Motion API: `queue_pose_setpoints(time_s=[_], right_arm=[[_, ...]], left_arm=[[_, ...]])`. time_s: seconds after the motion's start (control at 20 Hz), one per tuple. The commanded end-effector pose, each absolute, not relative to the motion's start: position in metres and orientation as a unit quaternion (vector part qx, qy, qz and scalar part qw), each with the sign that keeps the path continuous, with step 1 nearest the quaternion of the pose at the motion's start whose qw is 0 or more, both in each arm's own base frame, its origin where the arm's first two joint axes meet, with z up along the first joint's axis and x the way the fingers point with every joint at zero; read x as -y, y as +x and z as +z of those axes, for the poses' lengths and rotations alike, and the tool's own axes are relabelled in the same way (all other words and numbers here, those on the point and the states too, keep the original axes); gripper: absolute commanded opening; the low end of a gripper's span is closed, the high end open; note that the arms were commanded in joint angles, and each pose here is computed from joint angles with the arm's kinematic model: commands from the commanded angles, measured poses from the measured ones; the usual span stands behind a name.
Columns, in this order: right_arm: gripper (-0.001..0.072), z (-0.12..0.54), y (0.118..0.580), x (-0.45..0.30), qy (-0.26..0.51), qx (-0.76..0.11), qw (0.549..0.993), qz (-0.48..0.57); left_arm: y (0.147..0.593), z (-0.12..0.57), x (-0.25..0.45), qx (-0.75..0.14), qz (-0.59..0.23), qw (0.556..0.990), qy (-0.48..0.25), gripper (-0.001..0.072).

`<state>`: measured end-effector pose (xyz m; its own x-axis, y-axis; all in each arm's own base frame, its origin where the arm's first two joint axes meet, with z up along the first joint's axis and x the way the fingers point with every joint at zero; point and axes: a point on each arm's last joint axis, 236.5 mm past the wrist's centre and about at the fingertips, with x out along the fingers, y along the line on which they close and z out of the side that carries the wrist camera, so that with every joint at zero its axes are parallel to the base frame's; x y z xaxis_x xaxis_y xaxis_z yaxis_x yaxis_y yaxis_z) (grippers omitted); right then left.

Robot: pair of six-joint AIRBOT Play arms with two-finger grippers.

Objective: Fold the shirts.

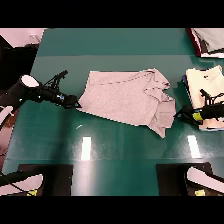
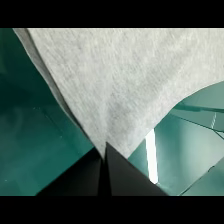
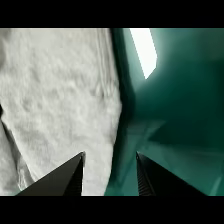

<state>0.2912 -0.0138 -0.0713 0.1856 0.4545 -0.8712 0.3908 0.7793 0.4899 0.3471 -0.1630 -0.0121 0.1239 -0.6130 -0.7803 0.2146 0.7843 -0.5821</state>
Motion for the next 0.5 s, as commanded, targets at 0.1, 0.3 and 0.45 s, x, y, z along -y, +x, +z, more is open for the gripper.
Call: queue_pose_setpoints(time_s=[0.1,0.3,0.45], right_arm=[[0.0375,-0.078,0.324,0.027,0.343,-0.622,0.704,0.020],[0.0362,-0.082,0.327,0.009,0.348,-0.638,0.685,0.044],[0.0152,-0.091,0.324,-0.004,0.319,-0.654,0.683,0.066]], left_arm=[[0.346,-0.011,0.162,-0.600,-0.283,0.730,-0.164,0.0021],[0.346,-0.010,0.163,-0.599,-0.284,0.730,-0.167,0.0022],[0.343,-0.010,0.164,-0.603,-0.287,0.726,-0.166,0.0022]])
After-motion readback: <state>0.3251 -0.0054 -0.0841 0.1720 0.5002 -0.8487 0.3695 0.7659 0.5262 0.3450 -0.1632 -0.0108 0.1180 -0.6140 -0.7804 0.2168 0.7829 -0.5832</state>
